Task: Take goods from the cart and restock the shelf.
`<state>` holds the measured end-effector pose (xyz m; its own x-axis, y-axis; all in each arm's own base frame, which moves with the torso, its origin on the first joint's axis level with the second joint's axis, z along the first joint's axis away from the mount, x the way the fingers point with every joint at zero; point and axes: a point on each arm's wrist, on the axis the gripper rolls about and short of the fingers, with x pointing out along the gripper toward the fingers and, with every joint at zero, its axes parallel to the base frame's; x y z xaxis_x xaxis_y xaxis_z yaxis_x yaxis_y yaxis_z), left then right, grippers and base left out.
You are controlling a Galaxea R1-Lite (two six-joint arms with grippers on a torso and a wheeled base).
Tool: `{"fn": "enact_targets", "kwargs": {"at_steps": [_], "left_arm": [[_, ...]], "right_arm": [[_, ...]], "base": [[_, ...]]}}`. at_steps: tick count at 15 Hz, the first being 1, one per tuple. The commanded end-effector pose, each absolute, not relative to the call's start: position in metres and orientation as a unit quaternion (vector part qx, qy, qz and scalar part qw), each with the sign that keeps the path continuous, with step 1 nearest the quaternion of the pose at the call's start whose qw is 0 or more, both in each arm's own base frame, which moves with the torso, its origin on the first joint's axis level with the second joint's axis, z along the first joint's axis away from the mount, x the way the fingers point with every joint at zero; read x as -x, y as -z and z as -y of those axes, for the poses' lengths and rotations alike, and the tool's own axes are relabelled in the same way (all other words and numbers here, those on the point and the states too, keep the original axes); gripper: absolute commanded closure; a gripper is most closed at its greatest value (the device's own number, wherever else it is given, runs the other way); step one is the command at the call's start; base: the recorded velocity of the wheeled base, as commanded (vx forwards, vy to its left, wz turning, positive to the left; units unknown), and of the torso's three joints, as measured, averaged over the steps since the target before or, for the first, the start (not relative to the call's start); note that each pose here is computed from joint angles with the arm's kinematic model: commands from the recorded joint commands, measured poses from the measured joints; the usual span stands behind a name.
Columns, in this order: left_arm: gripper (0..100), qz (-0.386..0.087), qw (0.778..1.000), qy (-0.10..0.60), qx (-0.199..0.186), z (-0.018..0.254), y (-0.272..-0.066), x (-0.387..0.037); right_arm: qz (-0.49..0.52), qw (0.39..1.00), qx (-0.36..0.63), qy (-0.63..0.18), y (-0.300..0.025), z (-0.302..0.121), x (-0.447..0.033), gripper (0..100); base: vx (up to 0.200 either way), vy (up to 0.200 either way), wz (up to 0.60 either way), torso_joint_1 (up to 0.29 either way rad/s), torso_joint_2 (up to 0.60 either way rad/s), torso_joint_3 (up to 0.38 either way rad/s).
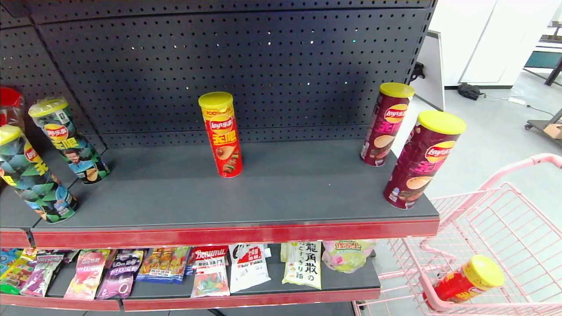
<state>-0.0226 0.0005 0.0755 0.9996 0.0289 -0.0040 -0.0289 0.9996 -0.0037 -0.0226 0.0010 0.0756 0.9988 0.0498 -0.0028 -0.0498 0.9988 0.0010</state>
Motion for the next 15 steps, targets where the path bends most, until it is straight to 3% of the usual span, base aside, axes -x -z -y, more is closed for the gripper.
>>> {"fn": "enact_targets", "kwargs": {"at_steps": [1, 2, 12, 15], "left_arm": [[0, -0.002, 1.000, -0.015, 0.002, -0.0005, -0.0755, 0.0226], [0, -0.002, 1.000, -0.015, 0.002, -0.0005, -0.0754, 0.0226], [0, -0.002, 1.000, -0.015, 0.002, -0.0005, -0.0755, 0.0226], [0, -0.002, 1.000, -0.015, 0.002, -0.0005, -0.0754, 0.0226]], "right_arm": [[-0.001, 1.000, -0.001, -0.025, -0.0757, -0.0011, 0.0226, 0], [-0.001, 1.000, -0.001, -0.025, -0.0757, -0.0011, 0.0226, 0], [0.000, 1.000, -0.002, -0.025, -0.0759, -0.0011, 0.0226, 0], [-0.001, 1.000, -0.002, -0.025, -0.0757, -0.0011, 0.0226, 0]], "base": [[0.000, 0.000, 0.00, 0.000, 0.00, 0.000], [0.000, 0.000, 0.00, 0.000, 0.00, 0.000], [0.000, 0.000, -0.60, 0.004, 0.01, 0.003], [0.000, 0.000, 0.00, 0.000, 0.00, 0.000]]}}
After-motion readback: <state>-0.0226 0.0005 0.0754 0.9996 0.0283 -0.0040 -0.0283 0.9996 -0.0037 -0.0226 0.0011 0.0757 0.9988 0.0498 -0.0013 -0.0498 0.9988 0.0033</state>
